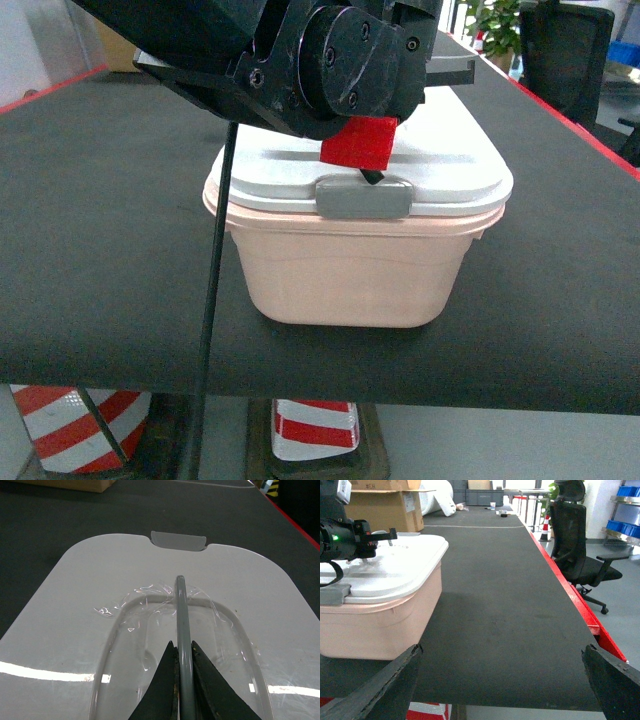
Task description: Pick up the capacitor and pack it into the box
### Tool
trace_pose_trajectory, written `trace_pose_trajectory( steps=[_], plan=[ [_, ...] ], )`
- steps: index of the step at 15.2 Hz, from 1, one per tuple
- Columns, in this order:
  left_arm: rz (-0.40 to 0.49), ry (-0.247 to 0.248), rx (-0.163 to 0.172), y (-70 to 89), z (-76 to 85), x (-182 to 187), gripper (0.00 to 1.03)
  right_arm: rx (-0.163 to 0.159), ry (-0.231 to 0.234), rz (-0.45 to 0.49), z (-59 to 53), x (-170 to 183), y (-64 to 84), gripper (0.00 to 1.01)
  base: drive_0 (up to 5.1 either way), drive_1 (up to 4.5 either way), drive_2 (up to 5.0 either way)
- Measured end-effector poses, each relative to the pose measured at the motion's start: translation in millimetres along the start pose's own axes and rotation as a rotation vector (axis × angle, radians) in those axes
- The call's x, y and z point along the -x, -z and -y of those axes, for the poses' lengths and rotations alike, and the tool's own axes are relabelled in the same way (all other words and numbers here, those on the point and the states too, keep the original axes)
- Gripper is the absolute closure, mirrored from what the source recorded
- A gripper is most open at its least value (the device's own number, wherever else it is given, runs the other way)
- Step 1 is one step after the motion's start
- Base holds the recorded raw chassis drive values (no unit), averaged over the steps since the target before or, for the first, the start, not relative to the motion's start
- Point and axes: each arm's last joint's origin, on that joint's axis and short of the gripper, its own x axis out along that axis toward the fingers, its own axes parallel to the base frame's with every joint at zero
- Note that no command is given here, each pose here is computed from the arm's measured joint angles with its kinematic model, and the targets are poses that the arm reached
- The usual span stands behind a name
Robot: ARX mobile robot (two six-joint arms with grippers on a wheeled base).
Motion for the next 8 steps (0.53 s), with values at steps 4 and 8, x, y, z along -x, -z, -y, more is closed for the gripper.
trace_pose_trajectory(
  steps=[4,8],
  plan=[
    [0.148,0.042,0.026,-27.7,-5.5,16,0.33,0.0,0.0,0.0,0.0,0,0.0,0.03,0.0,0.0,0.0],
    [0.331,0.077,0.039,-89.6,-7.5,43,0.06,0.0,0.0,0.0,0.0,0,0.0,0.03,0.0,0.0,0.0]
  ],
)
